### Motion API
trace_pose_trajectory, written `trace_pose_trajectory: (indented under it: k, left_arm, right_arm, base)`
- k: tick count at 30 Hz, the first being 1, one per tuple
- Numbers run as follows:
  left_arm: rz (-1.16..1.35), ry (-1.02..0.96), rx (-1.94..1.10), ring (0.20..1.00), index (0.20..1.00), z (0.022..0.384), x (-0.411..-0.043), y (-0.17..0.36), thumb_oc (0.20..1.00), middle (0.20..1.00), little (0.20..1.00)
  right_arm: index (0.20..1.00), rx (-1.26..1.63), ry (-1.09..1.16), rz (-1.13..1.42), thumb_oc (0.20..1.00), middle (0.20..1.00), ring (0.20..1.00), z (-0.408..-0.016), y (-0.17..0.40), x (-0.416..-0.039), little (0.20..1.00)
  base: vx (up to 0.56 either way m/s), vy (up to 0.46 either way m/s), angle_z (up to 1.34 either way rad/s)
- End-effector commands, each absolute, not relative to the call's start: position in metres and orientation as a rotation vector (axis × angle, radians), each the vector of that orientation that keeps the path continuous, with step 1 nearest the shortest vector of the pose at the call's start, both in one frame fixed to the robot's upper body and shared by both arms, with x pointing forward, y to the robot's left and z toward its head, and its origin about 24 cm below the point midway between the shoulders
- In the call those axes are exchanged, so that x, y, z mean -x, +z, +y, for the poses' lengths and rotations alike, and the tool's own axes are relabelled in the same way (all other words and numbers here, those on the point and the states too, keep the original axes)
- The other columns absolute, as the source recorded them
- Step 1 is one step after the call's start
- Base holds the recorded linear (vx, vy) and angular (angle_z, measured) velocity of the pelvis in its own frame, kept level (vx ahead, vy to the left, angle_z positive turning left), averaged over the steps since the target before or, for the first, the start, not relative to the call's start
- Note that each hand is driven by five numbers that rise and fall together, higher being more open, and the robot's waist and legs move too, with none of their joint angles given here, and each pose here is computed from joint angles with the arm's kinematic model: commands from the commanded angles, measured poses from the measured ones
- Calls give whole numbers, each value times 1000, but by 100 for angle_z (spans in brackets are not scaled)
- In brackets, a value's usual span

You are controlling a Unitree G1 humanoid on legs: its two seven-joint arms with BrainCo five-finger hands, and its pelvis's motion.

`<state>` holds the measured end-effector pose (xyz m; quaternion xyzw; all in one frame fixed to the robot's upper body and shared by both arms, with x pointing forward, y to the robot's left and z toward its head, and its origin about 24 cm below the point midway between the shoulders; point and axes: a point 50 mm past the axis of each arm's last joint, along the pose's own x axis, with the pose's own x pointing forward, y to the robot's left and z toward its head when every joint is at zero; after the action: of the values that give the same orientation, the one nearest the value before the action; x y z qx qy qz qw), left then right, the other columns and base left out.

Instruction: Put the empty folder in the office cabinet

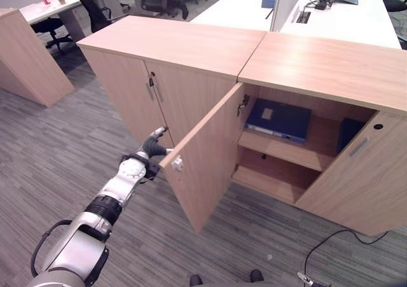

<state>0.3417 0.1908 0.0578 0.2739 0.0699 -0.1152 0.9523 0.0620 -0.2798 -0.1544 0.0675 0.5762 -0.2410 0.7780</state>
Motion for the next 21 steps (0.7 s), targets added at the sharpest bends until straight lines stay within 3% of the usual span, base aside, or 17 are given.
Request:
trace_pose_trajectory:
  k: [1, 7, 15, 19, 21]
  left_arm:
    - [-102, -398, -652, 1000, 1000, 142, -352, 95, 1000, 1000, 1000]
    - [-199, -620, -583, 1000, 1000, 95, -324, 94, 1000, 1000, 1000]
    - [-130, -941, -154, 1000, 1000, 46, -274, 85, 1000, 1000, 1000]
    - [-38, -912, -101, 1000, 1000, 58, -271, 69, 1000, 1000, 1000]
    - [66, -799, -106, 1000, 1000, 84, -272, 46, 1000, 1000, 1000]
  right_arm:
    - [1000, -120, -525, 1281, 1000, 1000, 1000, -279, -156, -63, 1000]
    - [1000, -117, -510, 1272, 1000, 1000, 1000, -275, -157, -66, 1000]
    - [1000, -159, -483, 1302, 1000, 1000, 1000, -258, -163, -62, 1000]
    - [1000, -166, -455, 1304, 1000, 1000, 1000, -252, -164, -65, 1000]
    - [1000, -170, -439, 1314, 1000, 1000, 1000, -248, -165, -66, 1000]
  base:
    - [5, -11, 3]
    - [2, -2, 1]
    - [-18, -2, 0]
    - [-21, -4, 0]
    - [0, 0, 0]
